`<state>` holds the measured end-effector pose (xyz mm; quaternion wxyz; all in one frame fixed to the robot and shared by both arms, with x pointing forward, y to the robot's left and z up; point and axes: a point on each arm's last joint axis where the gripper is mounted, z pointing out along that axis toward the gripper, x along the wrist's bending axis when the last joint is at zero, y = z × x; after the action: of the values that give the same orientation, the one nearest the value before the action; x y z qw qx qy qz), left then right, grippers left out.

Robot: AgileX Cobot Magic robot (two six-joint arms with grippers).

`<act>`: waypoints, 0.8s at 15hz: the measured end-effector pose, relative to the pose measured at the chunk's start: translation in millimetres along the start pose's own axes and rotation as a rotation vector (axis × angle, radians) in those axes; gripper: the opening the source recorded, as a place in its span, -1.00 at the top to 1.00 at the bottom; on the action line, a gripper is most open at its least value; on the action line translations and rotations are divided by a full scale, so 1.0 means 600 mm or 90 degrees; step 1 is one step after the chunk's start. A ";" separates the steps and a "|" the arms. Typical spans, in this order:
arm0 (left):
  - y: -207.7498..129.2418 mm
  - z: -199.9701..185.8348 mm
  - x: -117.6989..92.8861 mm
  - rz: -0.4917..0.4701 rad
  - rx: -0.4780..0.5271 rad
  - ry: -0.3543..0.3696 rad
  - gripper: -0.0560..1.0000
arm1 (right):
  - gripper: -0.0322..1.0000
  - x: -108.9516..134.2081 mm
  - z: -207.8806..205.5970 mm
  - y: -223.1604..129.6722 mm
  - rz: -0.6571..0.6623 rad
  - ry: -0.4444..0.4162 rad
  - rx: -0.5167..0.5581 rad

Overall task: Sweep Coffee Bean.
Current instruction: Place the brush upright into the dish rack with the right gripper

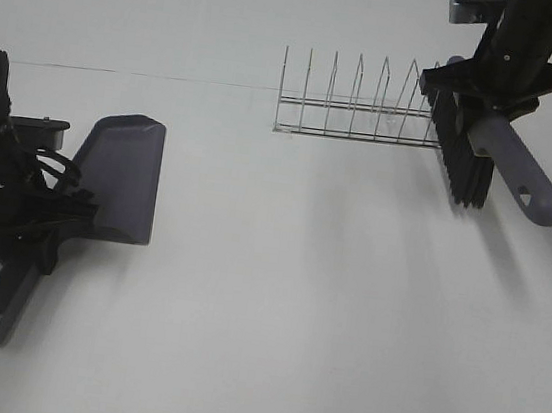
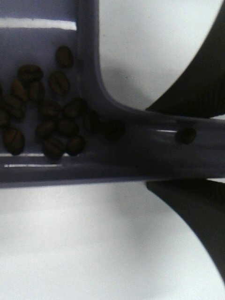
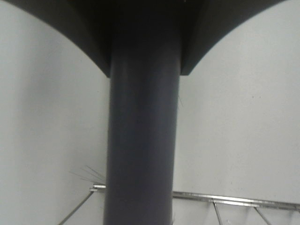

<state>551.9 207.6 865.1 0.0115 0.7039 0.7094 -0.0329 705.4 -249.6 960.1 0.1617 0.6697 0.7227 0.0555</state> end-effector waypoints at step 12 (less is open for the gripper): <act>0.000 0.000 0.000 0.000 0.000 0.000 0.29 | 0.37 0.006 0.041 0.062 0.018 -0.014 -0.021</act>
<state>551.9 207.6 865.1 0.0115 0.7039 0.7094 -0.0329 747.9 -245.8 947.5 0.1797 0.6776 0.7104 0.0627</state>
